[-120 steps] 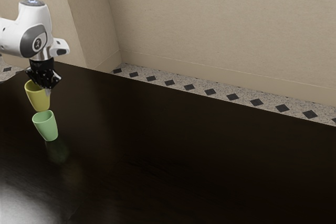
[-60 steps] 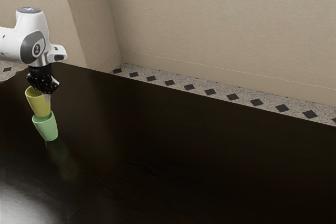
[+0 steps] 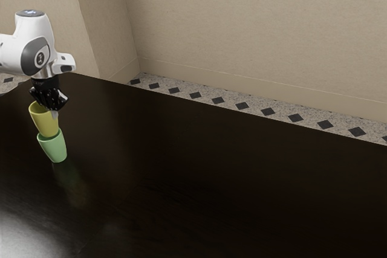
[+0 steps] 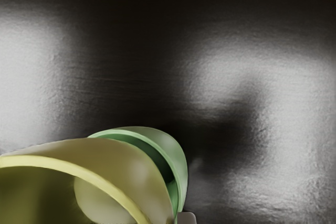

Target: Place the right cup onto the left cup

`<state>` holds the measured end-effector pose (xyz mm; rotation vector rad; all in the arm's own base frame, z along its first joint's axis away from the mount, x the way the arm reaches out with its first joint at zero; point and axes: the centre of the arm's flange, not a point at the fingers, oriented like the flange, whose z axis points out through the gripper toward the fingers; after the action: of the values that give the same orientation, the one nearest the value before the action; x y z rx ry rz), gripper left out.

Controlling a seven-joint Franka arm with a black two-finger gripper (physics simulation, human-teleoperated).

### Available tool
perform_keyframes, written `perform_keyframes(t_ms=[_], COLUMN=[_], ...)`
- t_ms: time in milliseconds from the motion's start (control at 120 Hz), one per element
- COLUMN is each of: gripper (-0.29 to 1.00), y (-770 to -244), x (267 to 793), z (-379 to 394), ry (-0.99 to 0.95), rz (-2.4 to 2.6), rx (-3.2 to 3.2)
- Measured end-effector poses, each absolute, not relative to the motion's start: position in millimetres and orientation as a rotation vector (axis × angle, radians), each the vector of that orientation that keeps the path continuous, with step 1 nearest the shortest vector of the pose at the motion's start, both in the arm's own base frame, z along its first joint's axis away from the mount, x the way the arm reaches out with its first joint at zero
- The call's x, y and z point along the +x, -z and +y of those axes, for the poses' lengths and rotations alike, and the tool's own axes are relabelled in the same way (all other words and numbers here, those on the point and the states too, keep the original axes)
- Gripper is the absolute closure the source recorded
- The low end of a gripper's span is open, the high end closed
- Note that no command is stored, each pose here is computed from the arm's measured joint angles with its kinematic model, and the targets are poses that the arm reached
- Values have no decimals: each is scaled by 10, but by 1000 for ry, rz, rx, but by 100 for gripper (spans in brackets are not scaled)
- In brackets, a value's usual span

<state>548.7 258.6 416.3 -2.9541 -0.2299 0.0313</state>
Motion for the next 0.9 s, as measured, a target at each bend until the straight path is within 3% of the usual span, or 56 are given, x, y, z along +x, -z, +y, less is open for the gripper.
perform_keyframes(t_ms=[608, 900], gripper=[78, 25], y=[-3884, -3851], x=[5502, 5512], z=[2628, 2625], ry=[-63, -62], rz=[-215, -204], rx=[-2963, -2969])
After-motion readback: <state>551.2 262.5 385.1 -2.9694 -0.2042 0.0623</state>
